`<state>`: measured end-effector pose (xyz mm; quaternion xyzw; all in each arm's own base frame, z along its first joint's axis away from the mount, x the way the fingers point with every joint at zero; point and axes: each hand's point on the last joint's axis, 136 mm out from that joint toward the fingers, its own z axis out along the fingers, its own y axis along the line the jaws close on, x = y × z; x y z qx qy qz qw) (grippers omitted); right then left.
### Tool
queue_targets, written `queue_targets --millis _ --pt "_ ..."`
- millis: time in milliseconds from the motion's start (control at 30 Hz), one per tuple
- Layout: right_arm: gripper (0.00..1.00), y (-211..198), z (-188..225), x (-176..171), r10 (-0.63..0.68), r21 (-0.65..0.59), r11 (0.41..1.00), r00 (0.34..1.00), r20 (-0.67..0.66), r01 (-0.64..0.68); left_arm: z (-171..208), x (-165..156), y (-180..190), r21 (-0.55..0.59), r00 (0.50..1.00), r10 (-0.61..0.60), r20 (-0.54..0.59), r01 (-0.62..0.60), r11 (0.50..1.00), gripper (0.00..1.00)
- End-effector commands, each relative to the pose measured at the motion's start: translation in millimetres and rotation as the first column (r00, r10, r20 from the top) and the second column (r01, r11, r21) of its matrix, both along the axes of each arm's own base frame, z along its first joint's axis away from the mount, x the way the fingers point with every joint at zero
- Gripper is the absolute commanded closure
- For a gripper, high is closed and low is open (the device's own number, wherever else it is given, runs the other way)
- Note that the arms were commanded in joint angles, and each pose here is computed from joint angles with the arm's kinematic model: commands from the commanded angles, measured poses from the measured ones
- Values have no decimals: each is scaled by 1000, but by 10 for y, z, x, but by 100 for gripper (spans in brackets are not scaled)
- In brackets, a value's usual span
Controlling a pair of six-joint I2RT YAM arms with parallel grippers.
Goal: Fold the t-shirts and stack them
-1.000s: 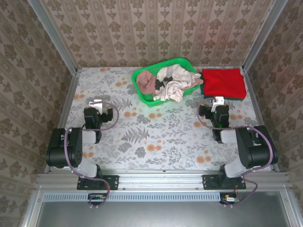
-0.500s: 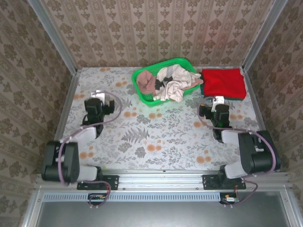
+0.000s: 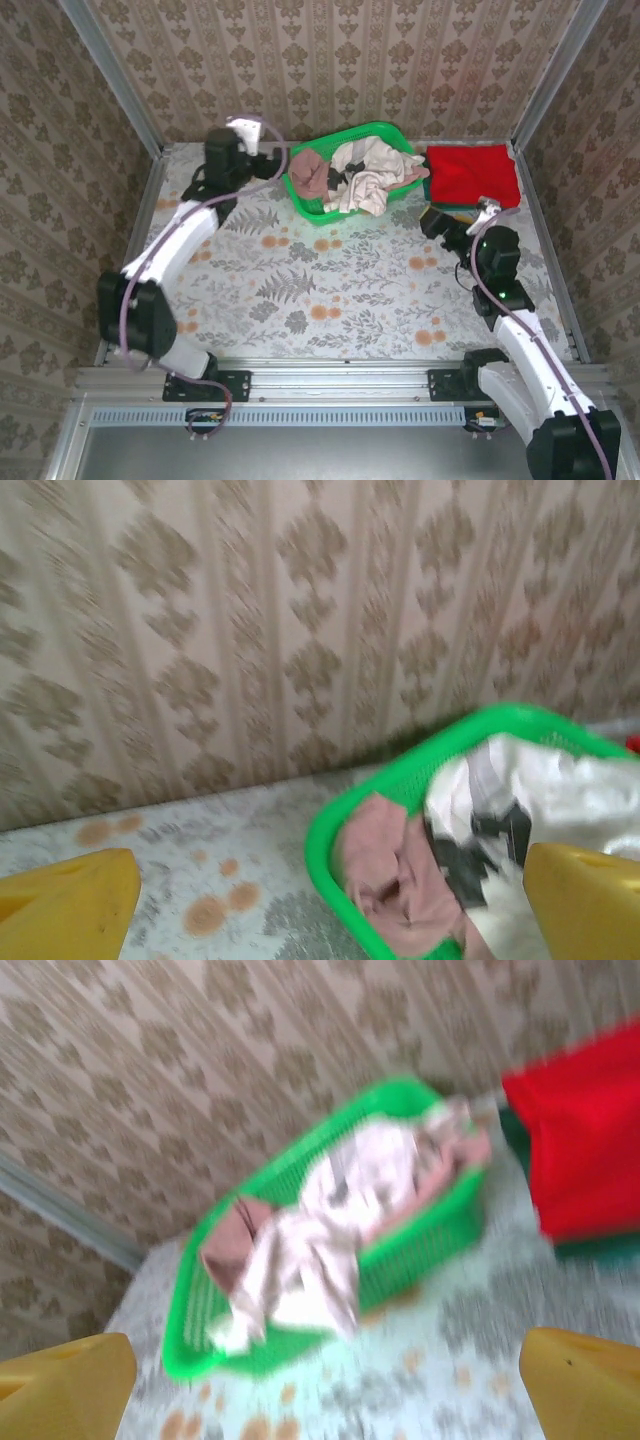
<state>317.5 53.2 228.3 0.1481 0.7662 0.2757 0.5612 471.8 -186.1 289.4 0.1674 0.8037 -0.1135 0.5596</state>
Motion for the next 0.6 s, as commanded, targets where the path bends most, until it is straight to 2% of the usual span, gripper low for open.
queue_targets --millis 0,67,133,233,400,567 --pt "0 160 -183 -241 71 23 997 988 -139 -69 -542 113 -115 183 984 -37 -176 69 981 4" --pt "0 191 -348 -368 71 -37 996 976 -205 -80 -726 227 -270 200 969 -93 -227 140 970 6" --pt "0 278 -490 -477 107 -54 991 964 -243 -124 -912 303 -442 202 946 -161 -282 223 954 9" --pt "0 270 -674 -581 93 -66 991 950 -296 -118 -1196 369 -641 215 906 -211 -367 303 929 14" --pt "0 266 -866 -667 95 -71 989 936 -338 -126 -1549 468 -789 256 868 -212 -449 352 900 17" --pt "0 294 -973 -710 119 -75 985 929 -349 -155 -1685 526 -807 266 847 -209 -489 374 888 18"
